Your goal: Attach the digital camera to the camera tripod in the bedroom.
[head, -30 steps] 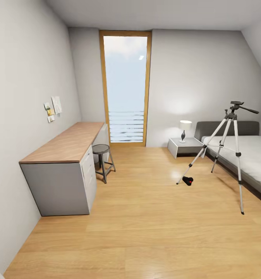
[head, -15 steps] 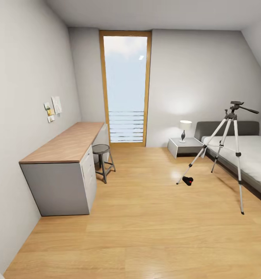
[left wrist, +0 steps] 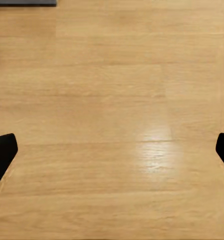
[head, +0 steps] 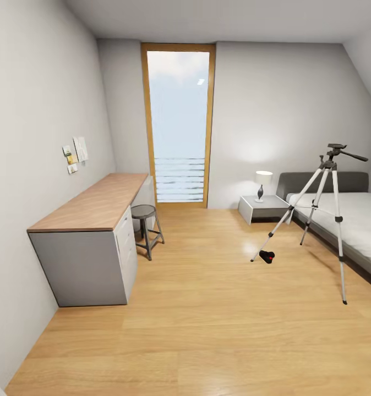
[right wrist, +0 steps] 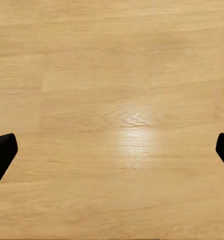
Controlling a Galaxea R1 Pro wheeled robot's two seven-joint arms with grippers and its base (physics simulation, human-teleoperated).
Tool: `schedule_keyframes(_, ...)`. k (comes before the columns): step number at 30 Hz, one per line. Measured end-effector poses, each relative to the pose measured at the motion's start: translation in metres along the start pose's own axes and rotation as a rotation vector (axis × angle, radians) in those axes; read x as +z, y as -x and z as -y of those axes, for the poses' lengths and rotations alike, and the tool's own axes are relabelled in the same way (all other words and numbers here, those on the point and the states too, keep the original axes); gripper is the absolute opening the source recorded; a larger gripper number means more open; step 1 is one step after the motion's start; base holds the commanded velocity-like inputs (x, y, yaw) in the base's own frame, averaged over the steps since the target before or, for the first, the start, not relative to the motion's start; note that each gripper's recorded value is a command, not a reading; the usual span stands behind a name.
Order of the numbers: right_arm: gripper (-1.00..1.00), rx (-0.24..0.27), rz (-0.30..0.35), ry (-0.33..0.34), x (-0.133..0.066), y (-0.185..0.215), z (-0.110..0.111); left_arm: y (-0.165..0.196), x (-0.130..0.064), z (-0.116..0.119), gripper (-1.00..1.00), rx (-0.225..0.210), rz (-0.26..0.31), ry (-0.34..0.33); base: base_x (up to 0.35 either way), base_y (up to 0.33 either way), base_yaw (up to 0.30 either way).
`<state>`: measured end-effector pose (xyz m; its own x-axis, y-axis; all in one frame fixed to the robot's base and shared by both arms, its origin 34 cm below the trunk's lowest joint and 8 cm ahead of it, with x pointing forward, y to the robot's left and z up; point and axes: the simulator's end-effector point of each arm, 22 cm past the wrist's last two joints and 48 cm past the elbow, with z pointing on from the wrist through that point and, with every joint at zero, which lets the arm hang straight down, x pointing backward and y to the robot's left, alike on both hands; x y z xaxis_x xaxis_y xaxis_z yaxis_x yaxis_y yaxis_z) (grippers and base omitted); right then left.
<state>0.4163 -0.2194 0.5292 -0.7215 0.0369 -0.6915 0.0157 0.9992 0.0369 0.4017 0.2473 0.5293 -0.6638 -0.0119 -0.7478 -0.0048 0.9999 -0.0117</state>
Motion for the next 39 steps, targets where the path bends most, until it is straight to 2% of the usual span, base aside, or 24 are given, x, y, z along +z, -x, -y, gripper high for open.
schedule_keyframes(2,1.0,0.002,0.058,-0.002,0.002,0.023,0.0,0.017,-0.002,-0.001,1.0,0.002,0.086,0.0,0.0,0.0,0.0)
schedule_keyframes(7,1.0,0.008,0.131,-0.003,0.001,0.042,0.0,0.014,-0.006,-0.02,1.0,0.023,0.105,0.019,0.0,0.0,0.0)
schedule_keyframes(10,1.0,0.008,0.15,-0.003,0.001,0.045,0.001,0.012,-0.007,-0.024,1.0,0.026,0.103,0.022,0.0,0.0,0.0)
schedule_keyframes(15,1.0,0.009,0.131,-0.005,-0.001,0.033,0.001,0.012,-0.008,-0.024,1.0,0.027,0.103,0.023,0.0,0.0,-0.055)
schedule_keyframes(24,1.0,0.007,0.13,-0.006,-0.001,0.03,0.002,0.011,-0.008,-0.024,1.0,0.027,0.101,0.024,0.049,0.0,-0.268)
schedule_keyframes(39,1.0,0.007,0.131,-0.006,-0.002,0.031,0.002,0.011,-0.008,-0.024,1.0,0.027,0.097,0.025,0.303,-0.032,-0.299)
